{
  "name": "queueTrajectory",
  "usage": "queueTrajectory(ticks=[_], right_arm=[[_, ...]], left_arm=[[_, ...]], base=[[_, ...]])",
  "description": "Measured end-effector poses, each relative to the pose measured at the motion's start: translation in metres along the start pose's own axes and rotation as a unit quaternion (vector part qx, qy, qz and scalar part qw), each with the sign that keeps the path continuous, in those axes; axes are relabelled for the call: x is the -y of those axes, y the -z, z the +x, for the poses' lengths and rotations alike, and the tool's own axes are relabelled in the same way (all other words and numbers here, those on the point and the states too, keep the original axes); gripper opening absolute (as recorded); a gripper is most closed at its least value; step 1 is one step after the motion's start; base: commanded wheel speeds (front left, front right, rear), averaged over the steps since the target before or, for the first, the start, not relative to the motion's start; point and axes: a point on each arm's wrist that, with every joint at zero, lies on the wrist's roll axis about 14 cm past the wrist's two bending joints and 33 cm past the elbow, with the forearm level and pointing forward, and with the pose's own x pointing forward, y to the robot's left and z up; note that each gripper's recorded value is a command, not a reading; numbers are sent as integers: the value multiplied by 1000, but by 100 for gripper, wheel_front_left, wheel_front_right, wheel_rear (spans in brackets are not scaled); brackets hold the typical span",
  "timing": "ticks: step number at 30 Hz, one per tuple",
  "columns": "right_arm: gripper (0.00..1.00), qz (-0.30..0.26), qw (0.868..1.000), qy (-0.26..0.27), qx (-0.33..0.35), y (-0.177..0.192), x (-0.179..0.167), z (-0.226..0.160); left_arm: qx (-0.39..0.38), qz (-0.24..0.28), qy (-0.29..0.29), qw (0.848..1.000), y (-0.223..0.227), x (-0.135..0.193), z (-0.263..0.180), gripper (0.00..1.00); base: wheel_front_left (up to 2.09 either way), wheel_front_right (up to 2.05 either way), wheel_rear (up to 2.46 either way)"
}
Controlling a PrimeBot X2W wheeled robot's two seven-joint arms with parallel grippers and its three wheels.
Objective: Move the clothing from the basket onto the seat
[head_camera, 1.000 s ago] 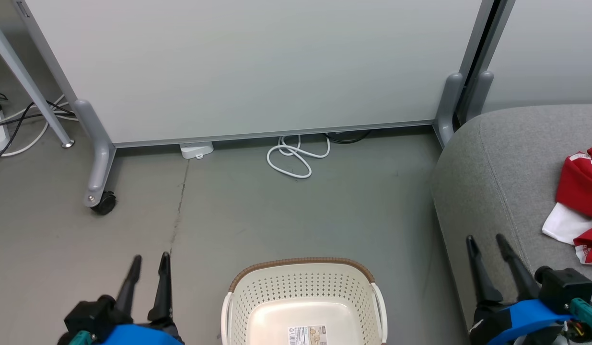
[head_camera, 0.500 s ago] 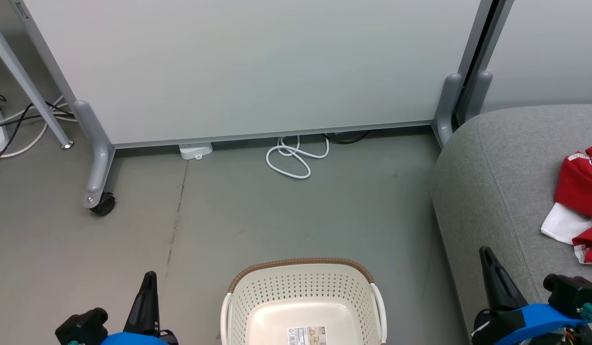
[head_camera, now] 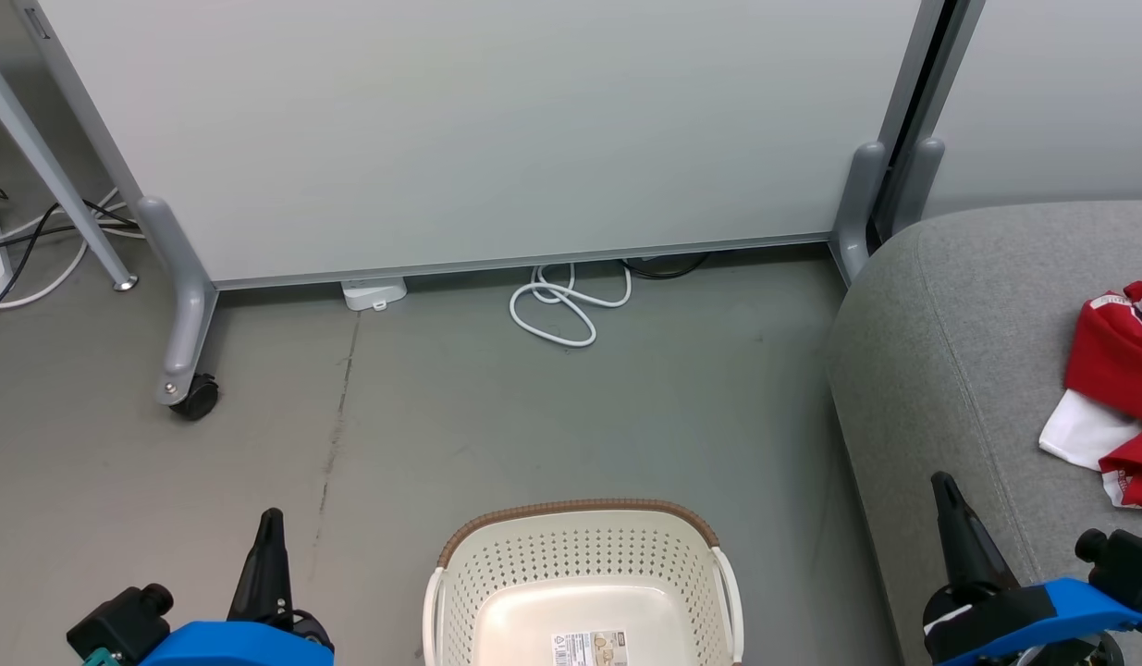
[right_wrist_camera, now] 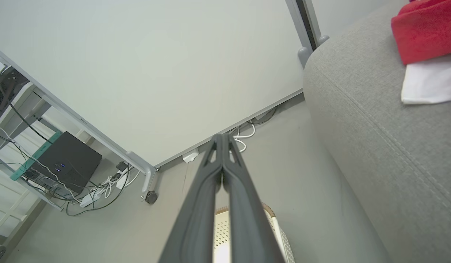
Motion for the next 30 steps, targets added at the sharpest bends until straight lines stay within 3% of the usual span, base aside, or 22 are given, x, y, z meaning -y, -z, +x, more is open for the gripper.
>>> queueTrajectory(ticks=[16, 30], right_arm=[[0, 114, 993, 1, 8, -6, 1, 3], [0, 205, 979, -3, 17, -13, 0, 6]], left_arm=[[9, -106, -3, 994, -11, 4, 8, 0], [16, -188, 2, 982, -21, 8, 13, 0]], base=[[0, 0, 0], [0, 0, 0]])
